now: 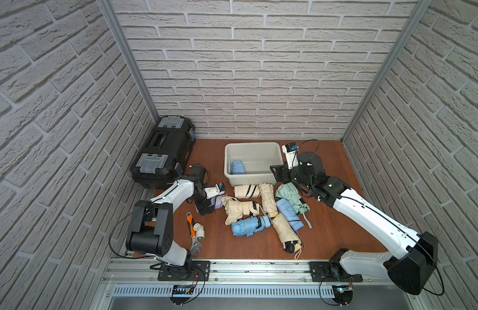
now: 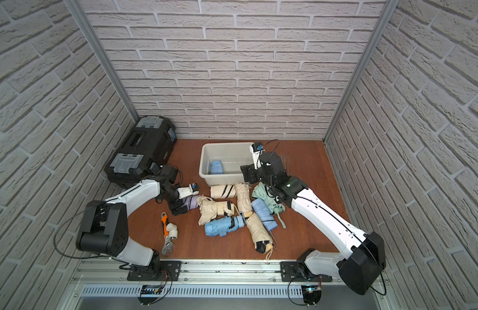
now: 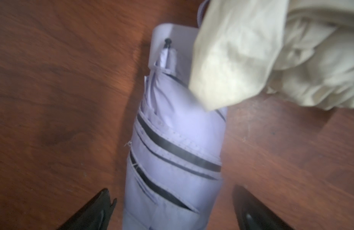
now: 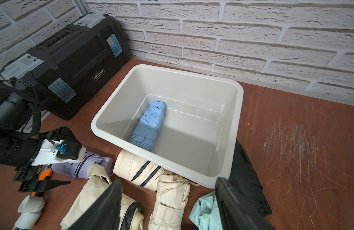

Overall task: Put the umbrella into the storage box
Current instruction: Pick up the umbrella from the center of the board.

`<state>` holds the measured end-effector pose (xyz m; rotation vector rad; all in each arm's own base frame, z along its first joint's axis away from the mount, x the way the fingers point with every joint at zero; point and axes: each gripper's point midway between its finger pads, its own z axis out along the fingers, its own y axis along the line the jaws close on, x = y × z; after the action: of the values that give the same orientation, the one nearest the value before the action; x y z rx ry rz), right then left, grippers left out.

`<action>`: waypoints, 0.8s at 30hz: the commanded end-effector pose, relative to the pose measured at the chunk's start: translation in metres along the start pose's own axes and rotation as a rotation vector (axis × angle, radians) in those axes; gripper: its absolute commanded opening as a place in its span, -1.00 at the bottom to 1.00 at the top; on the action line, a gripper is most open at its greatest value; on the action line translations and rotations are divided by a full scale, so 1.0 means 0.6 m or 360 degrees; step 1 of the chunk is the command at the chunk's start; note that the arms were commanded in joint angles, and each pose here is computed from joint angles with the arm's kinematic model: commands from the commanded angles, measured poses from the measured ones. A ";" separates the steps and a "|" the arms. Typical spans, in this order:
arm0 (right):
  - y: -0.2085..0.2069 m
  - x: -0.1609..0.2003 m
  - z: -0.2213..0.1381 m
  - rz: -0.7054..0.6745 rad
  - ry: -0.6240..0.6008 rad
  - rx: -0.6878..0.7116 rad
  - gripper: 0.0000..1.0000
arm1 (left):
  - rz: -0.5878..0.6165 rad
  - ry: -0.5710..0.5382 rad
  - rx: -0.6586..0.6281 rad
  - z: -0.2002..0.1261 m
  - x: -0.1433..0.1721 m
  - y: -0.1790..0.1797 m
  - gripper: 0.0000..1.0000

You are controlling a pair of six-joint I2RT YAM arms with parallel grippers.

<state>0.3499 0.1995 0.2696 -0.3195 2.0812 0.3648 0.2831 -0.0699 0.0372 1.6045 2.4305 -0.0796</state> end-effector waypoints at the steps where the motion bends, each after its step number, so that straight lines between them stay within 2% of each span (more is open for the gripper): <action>1: 0.005 -0.020 -0.013 0.0030 -0.0097 -0.0019 0.52 | 0.0054 0.0043 0.0003 0.020 0.010 -0.002 0.96; 10: 0.002 -0.019 -0.018 0.0057 -0.0113 -0.0014 0.51 | 0.0092 0.0080 0.0031 0.041 0.016 -0.002 0.58; 21: 0.002 -0.020 -0.015 0.0060 -0.0130 -0.0013 0.51 | 0.0047 0.0099 -0.0021 0.017 0.042 0.000 0.11; 24: 0.002 -0.021 -0.013 0.0058 -0.0136 -0.0016 0.50 | 0.0032 0.0110 -0.0033 0.010 0.050 -0.002 0.04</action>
<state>0.3475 0.1973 0.2680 -0.2892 2.0721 0.3813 0.2794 -0.0534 0.0214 1.6504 2.4383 -0.0220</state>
